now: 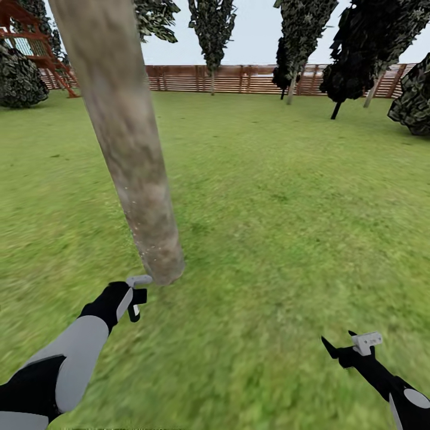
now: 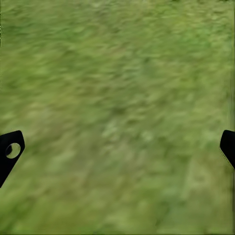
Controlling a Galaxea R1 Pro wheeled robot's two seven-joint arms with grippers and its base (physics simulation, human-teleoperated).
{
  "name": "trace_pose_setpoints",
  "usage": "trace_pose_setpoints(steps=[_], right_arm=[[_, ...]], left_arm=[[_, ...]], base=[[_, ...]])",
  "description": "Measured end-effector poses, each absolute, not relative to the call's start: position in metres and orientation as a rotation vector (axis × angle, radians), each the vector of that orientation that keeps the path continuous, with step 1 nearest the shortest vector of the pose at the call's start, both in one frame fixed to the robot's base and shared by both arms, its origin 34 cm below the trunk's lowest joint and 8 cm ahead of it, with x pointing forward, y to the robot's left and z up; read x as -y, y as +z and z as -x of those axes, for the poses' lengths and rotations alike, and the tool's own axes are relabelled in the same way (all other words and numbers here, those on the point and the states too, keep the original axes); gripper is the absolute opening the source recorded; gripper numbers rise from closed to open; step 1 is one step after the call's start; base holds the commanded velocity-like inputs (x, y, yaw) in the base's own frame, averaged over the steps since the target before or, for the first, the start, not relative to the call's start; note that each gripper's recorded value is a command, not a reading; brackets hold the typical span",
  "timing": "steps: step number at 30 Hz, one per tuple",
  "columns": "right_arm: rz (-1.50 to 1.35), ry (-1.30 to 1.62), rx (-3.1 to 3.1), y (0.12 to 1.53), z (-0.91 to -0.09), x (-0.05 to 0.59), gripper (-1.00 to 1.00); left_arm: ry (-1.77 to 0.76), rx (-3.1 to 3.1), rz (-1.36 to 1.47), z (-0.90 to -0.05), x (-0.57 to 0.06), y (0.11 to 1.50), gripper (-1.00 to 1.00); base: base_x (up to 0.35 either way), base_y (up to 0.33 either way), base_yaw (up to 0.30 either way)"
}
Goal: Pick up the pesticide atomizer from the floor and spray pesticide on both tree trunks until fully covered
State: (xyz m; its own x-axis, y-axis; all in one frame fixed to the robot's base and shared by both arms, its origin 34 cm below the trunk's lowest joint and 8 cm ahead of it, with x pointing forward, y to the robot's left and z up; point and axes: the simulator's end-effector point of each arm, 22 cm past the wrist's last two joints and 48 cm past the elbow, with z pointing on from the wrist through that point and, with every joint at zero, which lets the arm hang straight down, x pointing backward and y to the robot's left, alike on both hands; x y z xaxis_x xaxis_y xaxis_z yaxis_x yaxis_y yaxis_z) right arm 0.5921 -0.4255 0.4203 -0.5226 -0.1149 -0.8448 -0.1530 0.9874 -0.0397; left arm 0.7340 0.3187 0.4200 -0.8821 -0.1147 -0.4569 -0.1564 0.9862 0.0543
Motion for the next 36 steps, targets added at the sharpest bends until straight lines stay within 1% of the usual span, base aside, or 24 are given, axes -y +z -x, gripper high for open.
trace_pose_setpoints(steps=[7, 13, 16, 20, 23, 25, 32, 36], right_arm=[[0.187, 0.048, -2.126, 0.420, -0.592, 0.426, 1.00], [0.188, 0.042, -2.124, 0.422, -0.593, 0.428, 1.00], [0.187, 0.040, -2.123, 0.423, -0.593, 0.429, 1.00], [0.187, 0.036, -2.119, 0.424, -0.594, 0.430, 1.00], [0.187, 0.034, -2.119, 0.425, -0.594, 0.431, 1.00], [0.188, 0.031, -2.119, 0.425, -0.594, 0.433, 1.00], [0.190, 0.031, -2.120, 0.425, -0.594, 0.433, 1.00], [0.191, 0.031, -2.118, 0.426, -0.594, 0.433, 1.00]], left_arm=[[0.118, -2.657, 0.198, -0.735, -0.318, 0.420, -1.00], [0.079, -2.628, 0.189, -0.744, -0.304, 0.426, -1.00], [0.037, -2.612, 0.179, -0.756, -0.296, 0.436, -1.00], [-0.045, -2.537, 0.161, -0.809, -0.289, 0.508, -1.00], [-0.057, -2.524, 0.158, -0.830, -0.287, 0.540, -1.00], [-0.066, -2.533, 0.103, -0.844, -0.279, 0.567, -1.00], [-0.135, -2.597, 0.039, -0.839, -0.264, 0.574, -1.00], [-0.127, -2.650, 0.029, -0.815, -0.265, 0.543, -1.00]], base=[[0.101, -0.269, 0.272], [0.047, -0.056, 0.251], [0.001, -0.002, 0.040], [0.000, 0.000, 0.004], [0.000, 0.000, 0.000], [0.000, 0.000, 0.000], [0.000, 0.000, -0.002], [0.000, 0.000, -0.182]])
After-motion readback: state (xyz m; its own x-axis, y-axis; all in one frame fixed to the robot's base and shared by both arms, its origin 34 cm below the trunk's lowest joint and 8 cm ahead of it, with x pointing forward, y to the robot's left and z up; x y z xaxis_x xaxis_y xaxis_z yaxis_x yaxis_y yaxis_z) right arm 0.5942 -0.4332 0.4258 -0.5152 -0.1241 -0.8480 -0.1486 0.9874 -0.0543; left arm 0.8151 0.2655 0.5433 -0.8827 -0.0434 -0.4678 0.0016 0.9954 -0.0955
